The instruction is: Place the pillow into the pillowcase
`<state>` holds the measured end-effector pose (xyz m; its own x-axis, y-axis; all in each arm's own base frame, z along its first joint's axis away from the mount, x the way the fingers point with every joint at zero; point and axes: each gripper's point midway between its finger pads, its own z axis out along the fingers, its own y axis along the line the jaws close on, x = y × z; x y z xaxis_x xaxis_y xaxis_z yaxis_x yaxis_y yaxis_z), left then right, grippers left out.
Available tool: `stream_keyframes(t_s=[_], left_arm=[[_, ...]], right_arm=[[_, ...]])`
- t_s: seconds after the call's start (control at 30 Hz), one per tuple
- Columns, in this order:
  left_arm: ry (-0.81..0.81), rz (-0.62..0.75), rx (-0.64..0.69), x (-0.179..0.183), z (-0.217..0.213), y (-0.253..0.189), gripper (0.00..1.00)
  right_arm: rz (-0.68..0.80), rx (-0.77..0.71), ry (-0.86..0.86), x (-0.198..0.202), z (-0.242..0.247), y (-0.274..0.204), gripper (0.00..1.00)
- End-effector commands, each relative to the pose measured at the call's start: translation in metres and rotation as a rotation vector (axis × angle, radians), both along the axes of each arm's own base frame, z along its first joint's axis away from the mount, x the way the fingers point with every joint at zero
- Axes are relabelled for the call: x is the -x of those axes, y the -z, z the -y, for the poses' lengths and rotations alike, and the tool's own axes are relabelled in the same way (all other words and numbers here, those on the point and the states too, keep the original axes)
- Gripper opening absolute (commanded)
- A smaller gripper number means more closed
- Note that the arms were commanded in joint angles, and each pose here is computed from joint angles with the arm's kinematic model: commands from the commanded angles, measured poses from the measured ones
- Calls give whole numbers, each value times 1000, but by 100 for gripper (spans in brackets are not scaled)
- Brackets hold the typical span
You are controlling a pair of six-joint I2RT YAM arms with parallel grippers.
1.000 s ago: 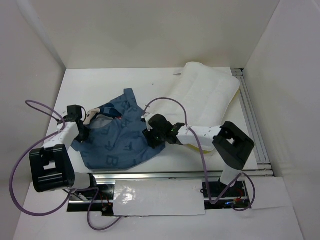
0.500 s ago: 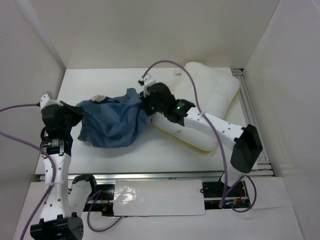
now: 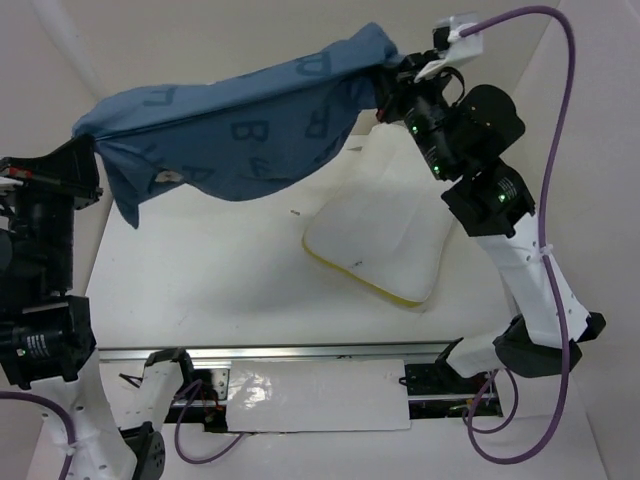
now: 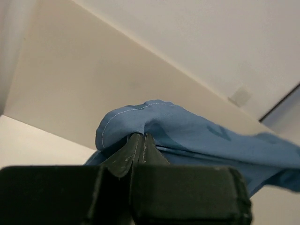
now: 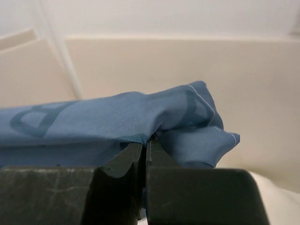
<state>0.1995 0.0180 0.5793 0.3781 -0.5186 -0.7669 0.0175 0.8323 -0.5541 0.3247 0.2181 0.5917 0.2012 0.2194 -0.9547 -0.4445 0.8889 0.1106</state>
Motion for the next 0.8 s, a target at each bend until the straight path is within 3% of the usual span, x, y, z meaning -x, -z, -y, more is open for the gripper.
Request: stream_keyframes(t_s=[0.0, 0.17, 0.2, 0.27, 0.3, 0.37, 0.4, 0.43, 0.47, 0.5, 0.53, 0.57, 0.7, 0.73, 0.77], left_arm=[[21, -112, -10, -30, -3, 37, 0], [221, -228, 22, -83, 19, 116, 0], [240, -287, 66, -97, 18, 151, 0], [295, -370, 102, -115, 23, 194, 0], [320, -400, 110, -121, 28, 214, 0], [353, -495, 134, -133, 33, 271, 3], [387, -553, 133, -140, 41, 296, 15], [407, -596, 112, -143, 45, 313, 30], [419, -666, 135, -142, 49, 332, 44], [402, -720, 139, -142, 48, 347, 60], [383, -764, 144, -146, 44, 358, 68], [359, -792, 152, -143, 41, 364, 100], [259, -883, 170, -137, 30, 392, 100], [267, -898, 180, -134, 34, 399, 100], [249, -937, 188, -128, 32, 416, 99]], right_arm=[[18, -13, 307, -31, 59, -11, 0], [-183, 98, 262, -125, 44, 71, 0], [-287, 158, 181, -167, 33, 123, 4], [-337, 151, 120, -199, 25, 147, 5], [-426, 181, 64, -226, 10, 197, 7], [-483, 201, 38, -243, 4, 229, 20], [-495, 220, 24, -249, 0, 243, 34], [-532, 234, -3, -256, -7, 269, 54], [-565, 245, -4, -258, -8, 287, 83], [-572, 263, -5, -257, -7, 293, 96], [-574, 263, -5, -254, -6, 292, 100], [-607, 275, 3, -249, -3, 304, 100], [-583, 267, 76, -208, 15, 279, 100], [-621, 274, 86, -207, 16, 300, 100], [-582, 258, 112, -191, 27, 277, 100]])
